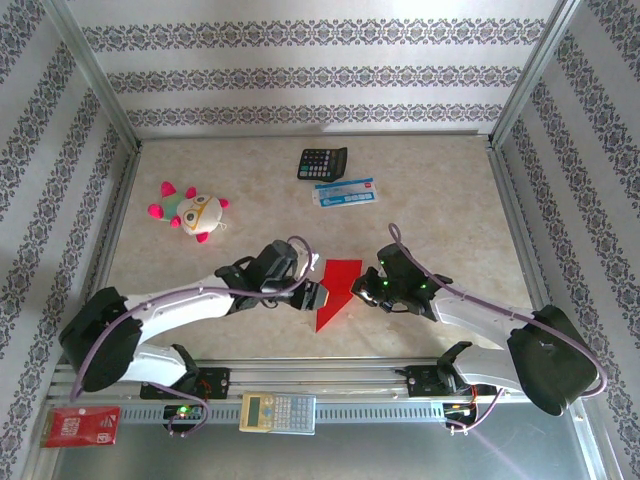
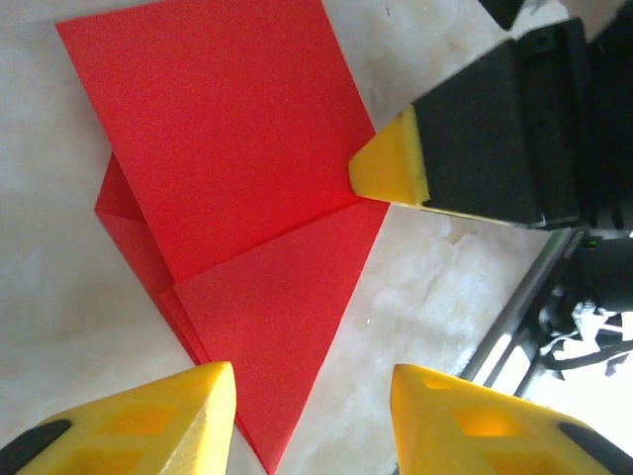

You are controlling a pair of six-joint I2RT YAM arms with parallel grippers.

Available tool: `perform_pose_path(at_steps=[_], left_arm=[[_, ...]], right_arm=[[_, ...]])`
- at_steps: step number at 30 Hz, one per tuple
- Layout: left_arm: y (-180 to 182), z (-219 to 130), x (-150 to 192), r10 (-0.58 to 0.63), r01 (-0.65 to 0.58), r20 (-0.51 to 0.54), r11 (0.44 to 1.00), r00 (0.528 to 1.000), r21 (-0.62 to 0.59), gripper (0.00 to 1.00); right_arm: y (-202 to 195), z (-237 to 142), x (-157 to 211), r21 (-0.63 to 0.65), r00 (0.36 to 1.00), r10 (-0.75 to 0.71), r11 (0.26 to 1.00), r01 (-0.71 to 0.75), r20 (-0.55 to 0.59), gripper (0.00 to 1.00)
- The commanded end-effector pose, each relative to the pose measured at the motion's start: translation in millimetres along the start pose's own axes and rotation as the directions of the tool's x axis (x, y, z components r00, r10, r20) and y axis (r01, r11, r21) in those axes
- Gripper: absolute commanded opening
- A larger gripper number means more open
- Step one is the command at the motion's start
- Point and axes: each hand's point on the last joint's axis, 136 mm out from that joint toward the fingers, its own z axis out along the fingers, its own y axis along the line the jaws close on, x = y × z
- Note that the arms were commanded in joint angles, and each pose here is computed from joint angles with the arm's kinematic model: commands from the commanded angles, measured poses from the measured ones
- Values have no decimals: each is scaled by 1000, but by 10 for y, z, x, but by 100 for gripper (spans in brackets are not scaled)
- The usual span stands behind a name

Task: Fold a paper plane with a square sheet of paper (pick it up from the middle)

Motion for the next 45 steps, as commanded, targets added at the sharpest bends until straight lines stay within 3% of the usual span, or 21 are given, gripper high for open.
perform_pose_path(at_steps=[1, 6, 20, 27, 45], left_arm=[[117, -62, -68, 187, -171, 89, 972, 978, -163, 48], [-16, -44, 24, 362, -331, 102, 914, 927, -235, 55], [-186, 432, 153, 492, -474, -2, 837, 870, -273, 55], [-46, 548, 136, 508, -489, -37, 803, 861, -341, 46], [-45, 649, 136, 497, -480, -42, 809, 867, -340, 13]], right_arm=[[87, -18, -27, 9, 999, 46, 999, -46, 11, 0], [138, -24, -21, 5, 998, 65, 998, -65, 3, 0], [194, -31, -1, -12, 995, 96, 995, -96, -7, 0], [177, -15, 13, -13, 995, 101, 995, -101, -12, 0], [126, 3, 34, -6, 994, 105, 994, -106, -16, 0]])
